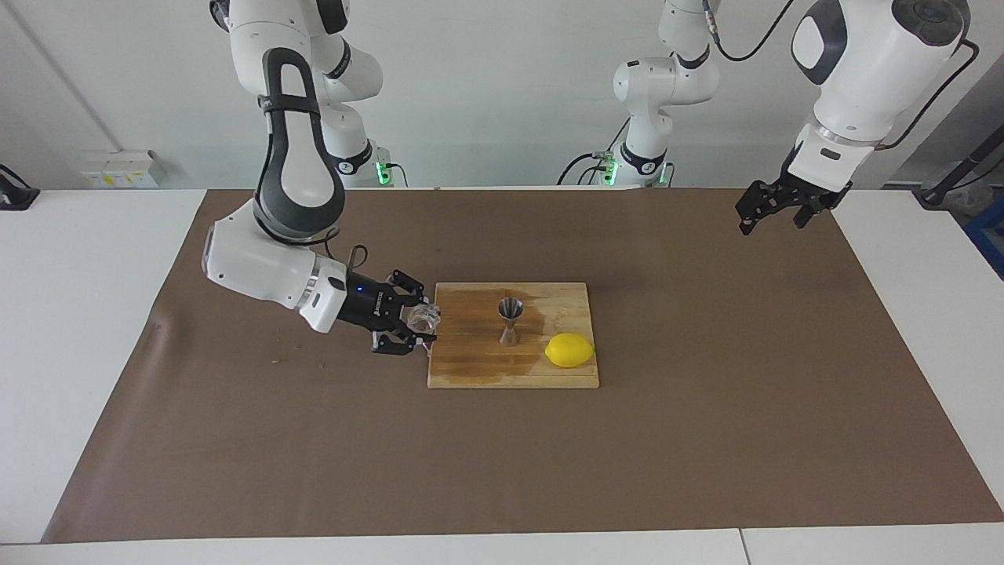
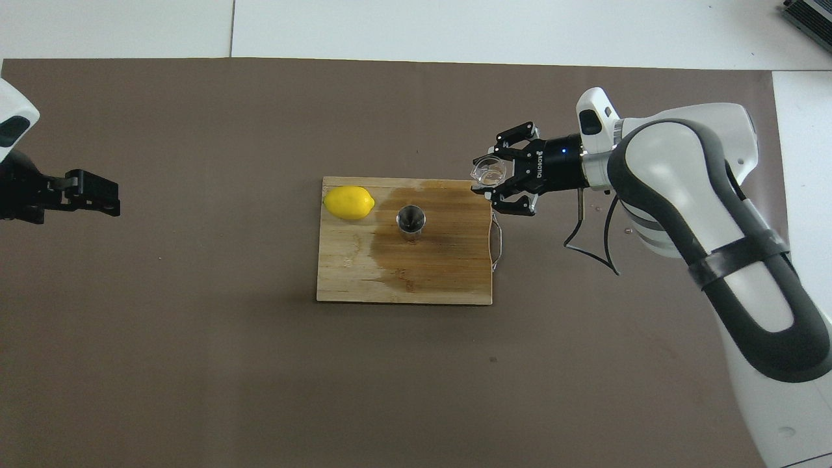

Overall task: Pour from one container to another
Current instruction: 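Lift the glass cup with the right gripper toward the cutting board, then carry the glass cup with the right gripper above the jigger cup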

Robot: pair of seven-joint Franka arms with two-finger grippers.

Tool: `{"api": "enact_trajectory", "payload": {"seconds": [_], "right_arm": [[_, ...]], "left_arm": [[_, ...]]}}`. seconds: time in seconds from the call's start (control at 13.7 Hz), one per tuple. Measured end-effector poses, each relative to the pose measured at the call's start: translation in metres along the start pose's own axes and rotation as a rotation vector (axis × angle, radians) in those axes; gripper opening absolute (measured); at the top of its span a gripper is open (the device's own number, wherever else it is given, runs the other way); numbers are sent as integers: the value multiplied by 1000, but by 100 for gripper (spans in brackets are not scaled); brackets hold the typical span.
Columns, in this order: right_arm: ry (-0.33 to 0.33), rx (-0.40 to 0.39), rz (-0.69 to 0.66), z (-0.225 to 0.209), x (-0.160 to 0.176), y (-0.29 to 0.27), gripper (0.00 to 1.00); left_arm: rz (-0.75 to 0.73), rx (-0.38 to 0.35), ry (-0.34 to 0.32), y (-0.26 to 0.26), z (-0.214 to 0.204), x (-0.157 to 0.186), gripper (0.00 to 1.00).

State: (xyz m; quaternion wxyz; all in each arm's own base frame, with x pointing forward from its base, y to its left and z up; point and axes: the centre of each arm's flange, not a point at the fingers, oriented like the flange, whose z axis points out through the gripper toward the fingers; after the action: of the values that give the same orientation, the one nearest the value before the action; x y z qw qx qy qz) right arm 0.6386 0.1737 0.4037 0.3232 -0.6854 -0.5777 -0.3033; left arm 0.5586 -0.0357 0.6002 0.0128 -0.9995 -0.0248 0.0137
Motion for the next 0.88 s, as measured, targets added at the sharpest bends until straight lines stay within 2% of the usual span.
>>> {"api": "enact_trajectory", "payload": {"seconds": [0.29,0.88], "right_arm": [[-17,-5,7,21,16,-9,46],[-137,-9,11,56,27,-28,46]], "left_arm": [[0,0,0,0,0,0,100],[0,0,0,0,0,0,100]]}}
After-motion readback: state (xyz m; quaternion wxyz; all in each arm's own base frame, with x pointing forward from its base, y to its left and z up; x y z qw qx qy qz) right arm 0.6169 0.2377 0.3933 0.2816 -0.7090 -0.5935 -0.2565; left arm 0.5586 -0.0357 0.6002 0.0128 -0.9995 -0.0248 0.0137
